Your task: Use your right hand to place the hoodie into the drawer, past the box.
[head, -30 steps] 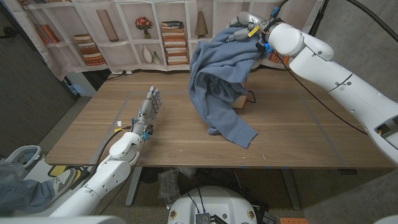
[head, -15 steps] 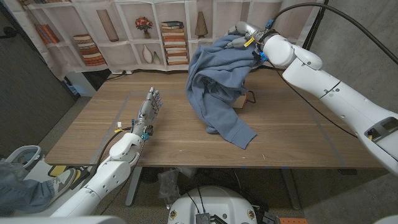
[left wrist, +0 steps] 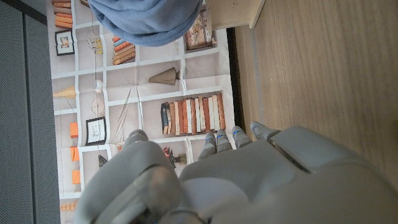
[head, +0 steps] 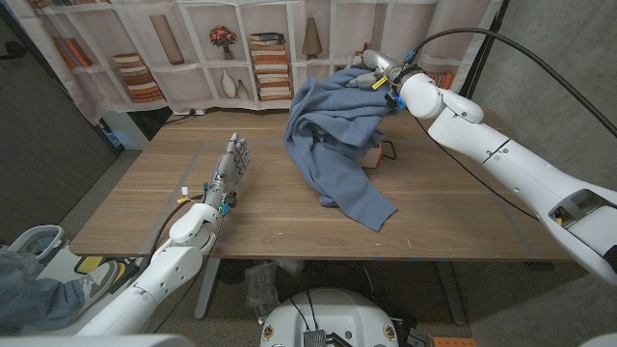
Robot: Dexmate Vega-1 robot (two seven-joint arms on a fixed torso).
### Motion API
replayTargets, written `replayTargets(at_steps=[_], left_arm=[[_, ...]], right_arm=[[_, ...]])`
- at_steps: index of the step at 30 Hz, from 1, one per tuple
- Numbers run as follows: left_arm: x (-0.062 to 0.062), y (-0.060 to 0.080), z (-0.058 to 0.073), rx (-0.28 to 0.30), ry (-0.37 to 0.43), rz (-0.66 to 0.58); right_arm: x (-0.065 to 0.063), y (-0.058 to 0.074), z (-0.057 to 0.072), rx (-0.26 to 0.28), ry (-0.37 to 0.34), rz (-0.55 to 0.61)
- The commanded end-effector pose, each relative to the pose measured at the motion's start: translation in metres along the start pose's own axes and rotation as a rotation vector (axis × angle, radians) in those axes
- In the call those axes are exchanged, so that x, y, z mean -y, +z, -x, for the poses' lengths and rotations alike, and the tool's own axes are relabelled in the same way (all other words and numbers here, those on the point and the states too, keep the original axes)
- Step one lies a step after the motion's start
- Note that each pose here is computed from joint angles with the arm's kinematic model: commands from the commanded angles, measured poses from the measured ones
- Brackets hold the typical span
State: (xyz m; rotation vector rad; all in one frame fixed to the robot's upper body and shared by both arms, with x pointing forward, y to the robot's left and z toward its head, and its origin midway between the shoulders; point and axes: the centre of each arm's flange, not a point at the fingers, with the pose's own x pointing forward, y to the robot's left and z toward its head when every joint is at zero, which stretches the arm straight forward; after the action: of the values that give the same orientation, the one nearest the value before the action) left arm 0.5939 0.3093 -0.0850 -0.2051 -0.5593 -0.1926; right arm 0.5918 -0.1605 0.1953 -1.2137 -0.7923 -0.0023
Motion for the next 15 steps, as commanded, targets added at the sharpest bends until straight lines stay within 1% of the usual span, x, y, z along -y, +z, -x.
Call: replayTargets(at_steps=[1,9,12,13,15], left_arm=[[-0.001,0.0,-0.009,-0.01,-0.008,0.0],[0.001,-0.001,-0.012,-0.013,-0.01,0.001],[0.001,0.0,-0.011,-0.009,-0.006,0.003],[0.001,0.0,-0.011,-0.009,-0.006,0.003],[0.001,0.0,-0.011,-0.005,-0.003,0.004]], right_arm=[[-0.02,0.005,-0.002,0.02,-0.02,0.064],[-0.028,0.012,-0.004,0.034,-0.005,0.072],[-0.034,0.014,-0.005,0.04,0.003,0.089],[-0.034,0.014,-0.005,0.04,0.003,0.089],[-0.041,0.014,-0.006,0.041,0.006,0.113]])
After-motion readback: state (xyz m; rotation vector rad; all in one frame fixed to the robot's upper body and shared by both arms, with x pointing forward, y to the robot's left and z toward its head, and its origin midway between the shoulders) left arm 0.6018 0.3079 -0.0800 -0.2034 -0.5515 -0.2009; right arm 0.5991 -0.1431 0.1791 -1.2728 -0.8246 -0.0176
